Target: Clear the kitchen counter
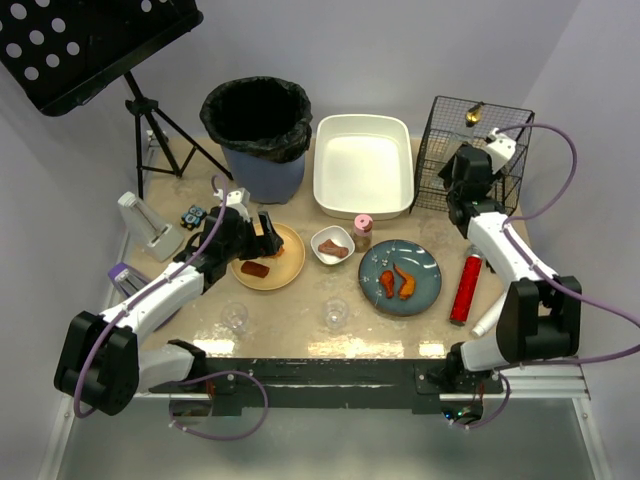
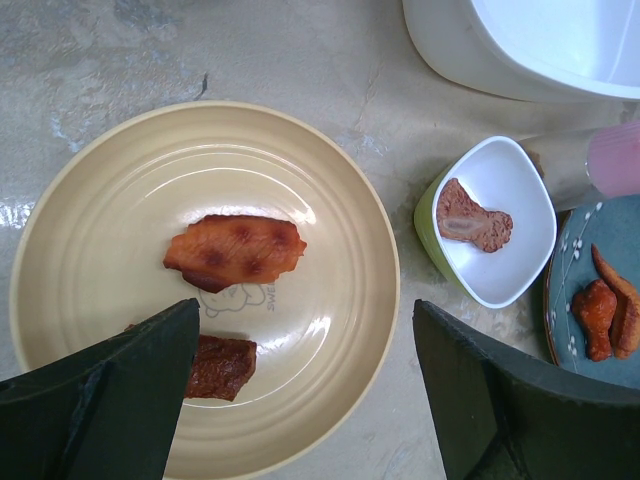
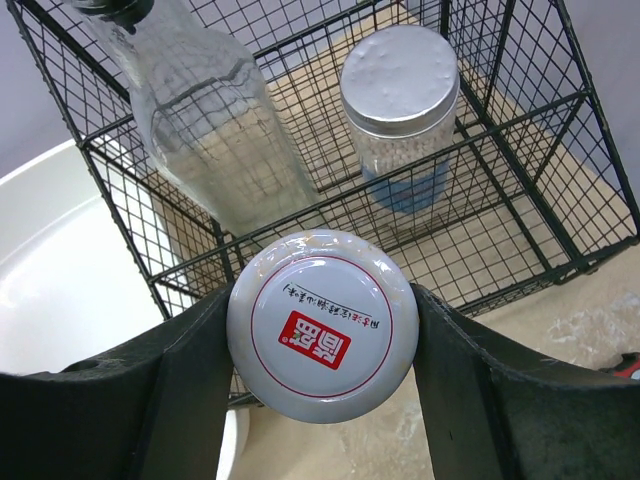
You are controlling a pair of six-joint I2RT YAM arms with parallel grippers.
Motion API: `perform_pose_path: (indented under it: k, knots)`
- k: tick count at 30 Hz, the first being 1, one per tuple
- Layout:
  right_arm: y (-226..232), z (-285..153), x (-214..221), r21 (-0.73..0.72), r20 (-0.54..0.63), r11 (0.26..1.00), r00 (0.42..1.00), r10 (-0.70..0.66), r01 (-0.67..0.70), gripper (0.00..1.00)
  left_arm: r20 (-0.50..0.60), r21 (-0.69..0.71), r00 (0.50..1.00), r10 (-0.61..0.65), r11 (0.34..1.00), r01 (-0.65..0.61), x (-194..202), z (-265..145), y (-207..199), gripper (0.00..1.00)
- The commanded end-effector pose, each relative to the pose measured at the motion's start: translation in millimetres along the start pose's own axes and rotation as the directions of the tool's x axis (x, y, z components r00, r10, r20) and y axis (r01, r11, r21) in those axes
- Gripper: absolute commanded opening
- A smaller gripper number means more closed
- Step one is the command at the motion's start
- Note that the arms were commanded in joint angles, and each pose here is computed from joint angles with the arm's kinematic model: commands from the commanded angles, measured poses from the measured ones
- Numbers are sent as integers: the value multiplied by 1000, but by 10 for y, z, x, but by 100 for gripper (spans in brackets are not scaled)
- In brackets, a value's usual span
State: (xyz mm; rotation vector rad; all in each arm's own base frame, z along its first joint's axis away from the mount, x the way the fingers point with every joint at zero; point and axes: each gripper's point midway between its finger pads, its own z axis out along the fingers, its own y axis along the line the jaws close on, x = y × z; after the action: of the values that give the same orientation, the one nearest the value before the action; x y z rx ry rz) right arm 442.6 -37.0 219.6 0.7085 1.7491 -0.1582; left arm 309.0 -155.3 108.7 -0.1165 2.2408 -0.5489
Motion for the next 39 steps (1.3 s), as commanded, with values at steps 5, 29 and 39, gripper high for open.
perform_pose_path:
  k: [5, 29, 39]
  knots:
    - [141, 265, -269, 3, 102, 1000, 995, 0, -1, 0, 56, 42, 998, 16, 999, -18, -218, -3, -146, 92]
    - [95, 503, 193, 52, -64, 994, 994, -91, 95, 83, 44, 45, 999, 19, 999, -21, -190, 18, -143, 92]
    - [69, 46, -115, -23, -43, 998, 998, -54, 53, 93, 45, 43, 999, 19, 999, -20, -188, 16, -139, 92]
